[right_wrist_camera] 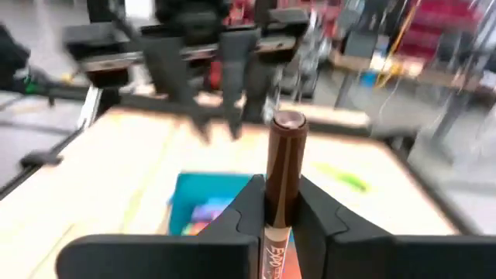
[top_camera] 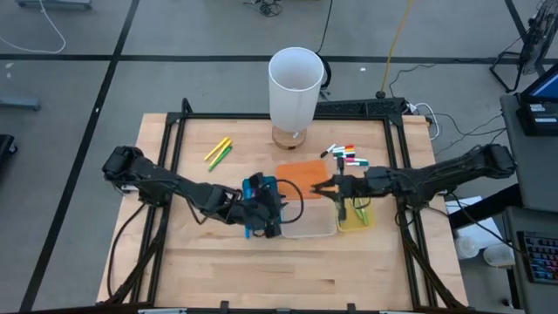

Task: Pick & Place Markers
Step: Put the brown marker pen into the yellow bin

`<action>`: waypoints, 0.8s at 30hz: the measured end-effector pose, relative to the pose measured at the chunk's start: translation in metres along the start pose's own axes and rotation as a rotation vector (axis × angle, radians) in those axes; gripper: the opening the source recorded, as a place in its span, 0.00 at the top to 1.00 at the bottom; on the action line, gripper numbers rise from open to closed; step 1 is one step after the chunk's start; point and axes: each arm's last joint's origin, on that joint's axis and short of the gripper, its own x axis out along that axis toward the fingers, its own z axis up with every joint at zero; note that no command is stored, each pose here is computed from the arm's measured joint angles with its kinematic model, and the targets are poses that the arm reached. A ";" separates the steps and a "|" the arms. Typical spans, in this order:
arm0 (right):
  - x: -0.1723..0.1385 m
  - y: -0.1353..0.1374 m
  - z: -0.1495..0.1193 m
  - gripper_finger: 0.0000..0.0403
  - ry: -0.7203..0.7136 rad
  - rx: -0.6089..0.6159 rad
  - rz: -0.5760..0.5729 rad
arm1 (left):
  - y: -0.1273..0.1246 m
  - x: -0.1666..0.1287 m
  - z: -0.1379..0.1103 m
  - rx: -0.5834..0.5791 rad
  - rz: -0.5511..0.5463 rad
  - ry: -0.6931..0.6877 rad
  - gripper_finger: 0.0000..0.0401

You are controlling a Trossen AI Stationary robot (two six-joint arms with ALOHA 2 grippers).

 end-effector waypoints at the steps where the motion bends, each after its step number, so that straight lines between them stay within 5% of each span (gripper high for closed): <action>1: -0.006 0.001 -0.001 0.93 0.039 0.016 0.001 | 0.000 0.000 -0.006 -0.027 0.019 0.038 0.78; 14: -0.059 0.018 -0.019 0.93 0.400 0.283 0.092 | -0.020 -0.017 -0.080 -0.265 0.222 0.091 0.78; 24: -0.070 0.019 -0.059 0.84 0.623 0.400 -0.060 | -0.035 -0.029 -0.113 -0.414 0.195 0.079 0.78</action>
